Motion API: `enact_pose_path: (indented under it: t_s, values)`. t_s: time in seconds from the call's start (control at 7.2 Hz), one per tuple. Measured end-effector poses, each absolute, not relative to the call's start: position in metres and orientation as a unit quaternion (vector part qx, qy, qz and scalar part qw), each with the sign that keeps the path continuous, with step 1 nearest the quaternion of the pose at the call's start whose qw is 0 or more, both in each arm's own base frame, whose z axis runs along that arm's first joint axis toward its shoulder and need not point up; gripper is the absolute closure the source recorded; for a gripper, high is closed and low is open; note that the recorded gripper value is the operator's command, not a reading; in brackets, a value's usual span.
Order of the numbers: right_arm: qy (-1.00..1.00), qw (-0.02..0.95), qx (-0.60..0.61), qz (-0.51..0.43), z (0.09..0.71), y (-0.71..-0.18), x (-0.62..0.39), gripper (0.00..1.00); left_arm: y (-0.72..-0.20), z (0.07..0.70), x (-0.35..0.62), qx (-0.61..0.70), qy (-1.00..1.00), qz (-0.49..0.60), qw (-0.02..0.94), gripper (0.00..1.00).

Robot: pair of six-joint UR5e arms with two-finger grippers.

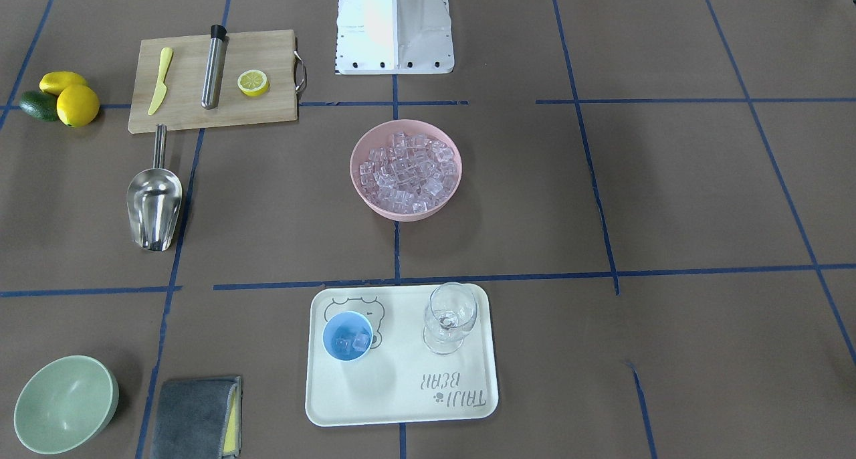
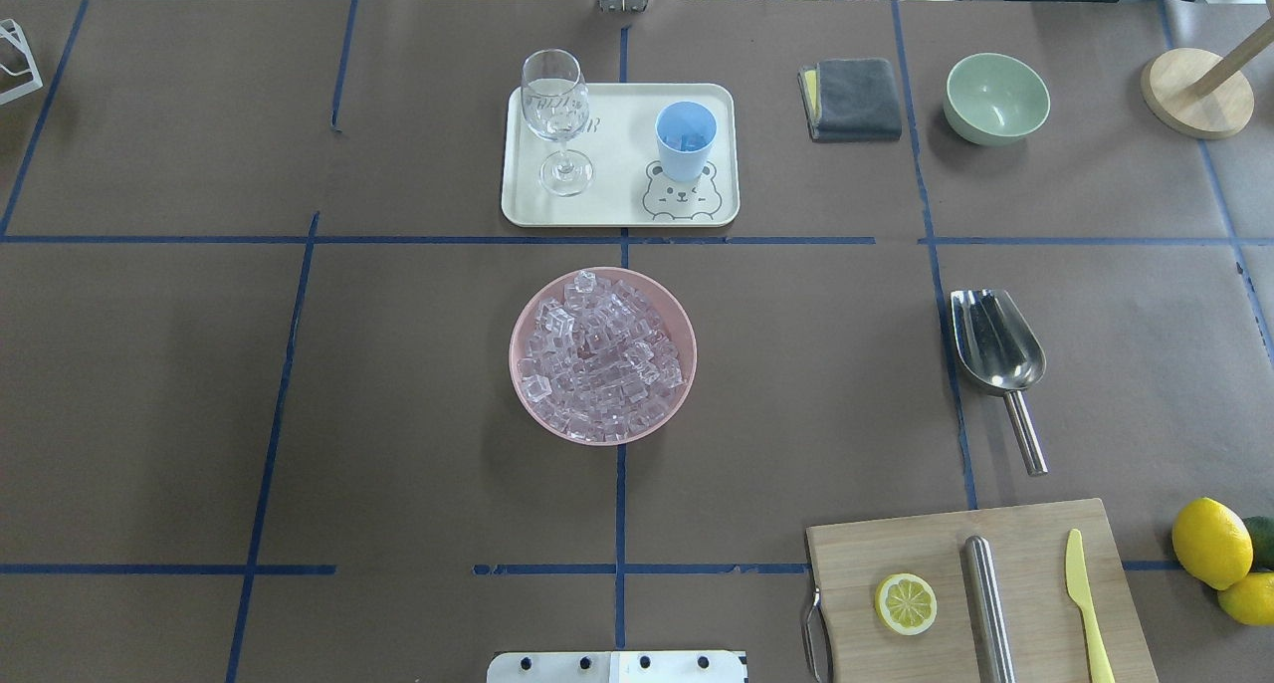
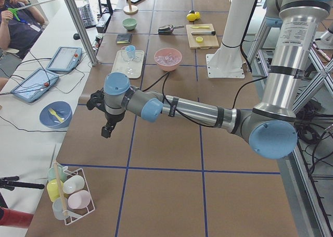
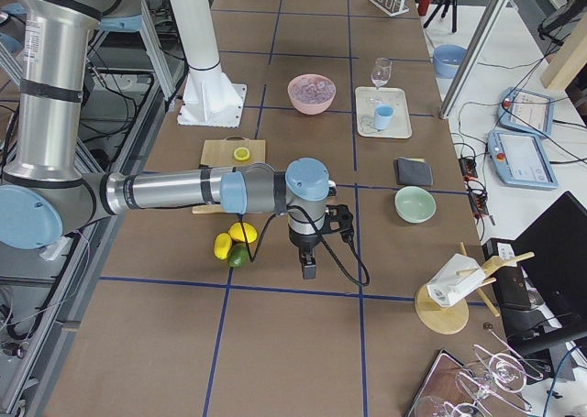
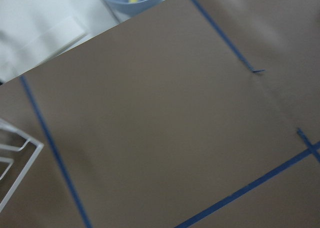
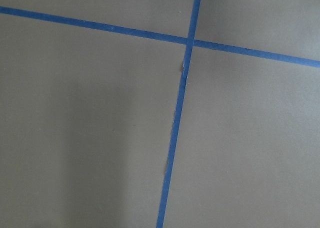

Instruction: Put ice in cup with scoop

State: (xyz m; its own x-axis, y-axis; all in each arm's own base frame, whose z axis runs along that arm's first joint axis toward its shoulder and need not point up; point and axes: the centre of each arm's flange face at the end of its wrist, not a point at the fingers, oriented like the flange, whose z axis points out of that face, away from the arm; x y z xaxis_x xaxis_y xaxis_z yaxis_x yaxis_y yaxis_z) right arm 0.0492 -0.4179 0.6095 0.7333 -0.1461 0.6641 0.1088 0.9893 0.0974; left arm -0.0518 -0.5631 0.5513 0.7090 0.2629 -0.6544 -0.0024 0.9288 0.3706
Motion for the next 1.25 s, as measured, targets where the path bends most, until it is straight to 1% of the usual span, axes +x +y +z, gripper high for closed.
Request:
enact_pose_path:
  t_s: [0.14,0.56,0.83,1.25]
  values:
    - [-0.364,0.929,0.023,-0.067,0.612,-0.418,0.049,0.0,-0.53,0.59,-0.069,0.14,0.39,0.042,0.909,0.0]
    - [-0.364,0.929,0.014,-0.065,0.627,-0.421,0.048,0.0,-0.48,0.64,-0.076,0.092,0.409,0.013,0.908,0.0]
    - [-0.364,0.929,0.022,-0.067,0.622,-0.433,0.049,0.0,-0.473,0.641,-0.073,0.081,0.404,0.01,0.911,0.0]
    - [-0.382,0.921,0.029,-0.071,0.613,-0.438,0.046,0.0,-0.485,0.613,-0.076,0.062,0.372,0.0,0.926,0.0]
